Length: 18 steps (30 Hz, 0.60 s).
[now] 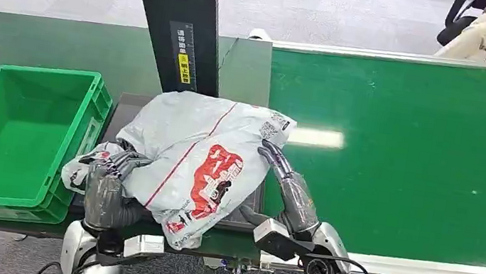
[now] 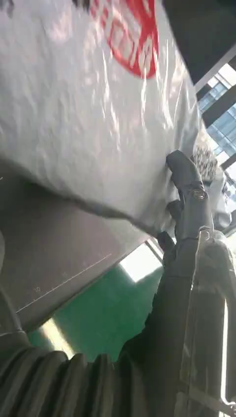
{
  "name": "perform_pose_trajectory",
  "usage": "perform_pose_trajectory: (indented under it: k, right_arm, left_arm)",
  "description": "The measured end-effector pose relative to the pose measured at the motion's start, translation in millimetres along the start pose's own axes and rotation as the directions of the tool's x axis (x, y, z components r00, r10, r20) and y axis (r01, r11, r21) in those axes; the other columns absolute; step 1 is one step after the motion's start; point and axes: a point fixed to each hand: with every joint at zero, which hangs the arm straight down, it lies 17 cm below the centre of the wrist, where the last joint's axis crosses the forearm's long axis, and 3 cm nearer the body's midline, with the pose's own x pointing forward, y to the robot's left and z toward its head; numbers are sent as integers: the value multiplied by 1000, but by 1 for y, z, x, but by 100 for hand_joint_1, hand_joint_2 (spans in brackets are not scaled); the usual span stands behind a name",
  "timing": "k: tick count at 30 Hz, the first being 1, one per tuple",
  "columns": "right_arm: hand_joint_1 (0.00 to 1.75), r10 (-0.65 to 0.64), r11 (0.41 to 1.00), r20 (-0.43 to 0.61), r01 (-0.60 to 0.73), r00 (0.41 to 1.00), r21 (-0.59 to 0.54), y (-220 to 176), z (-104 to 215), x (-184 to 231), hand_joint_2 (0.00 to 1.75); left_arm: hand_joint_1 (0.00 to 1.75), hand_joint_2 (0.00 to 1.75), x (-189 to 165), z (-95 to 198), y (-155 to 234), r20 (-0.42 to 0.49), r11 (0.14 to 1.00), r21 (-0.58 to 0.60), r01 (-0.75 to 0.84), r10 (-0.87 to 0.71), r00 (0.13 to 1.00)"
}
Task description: Moved the parcel from conveyor to table for the left to box.
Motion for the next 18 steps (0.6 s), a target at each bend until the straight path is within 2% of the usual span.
perform_pose_trajectory:
  k: [2,9,13,18]
  right_arm:
    - [0,-6,1000,1,6,1000,-4,0,0,1,175]
    - [0,-14,1000,-1,14,1000,-3,2,0,0,175]
    - [0,-22,1000,-1,22,1000,-1,4,0,1,175]
    - [0,-26,1000,0,26,1000,0,5,-1,2,175]
  left_arm:
    - [175,175,3,-3,11,17,999,41,-4,3,1000]
    - [175,175,1,-15,52,-21,985,172,18,-15,1000]
    - [175,175,-3,-20,67,-25,976,202,78,-74,997]
    - [175,175,-25,-20,87,-78,959,228,166,-152,985]
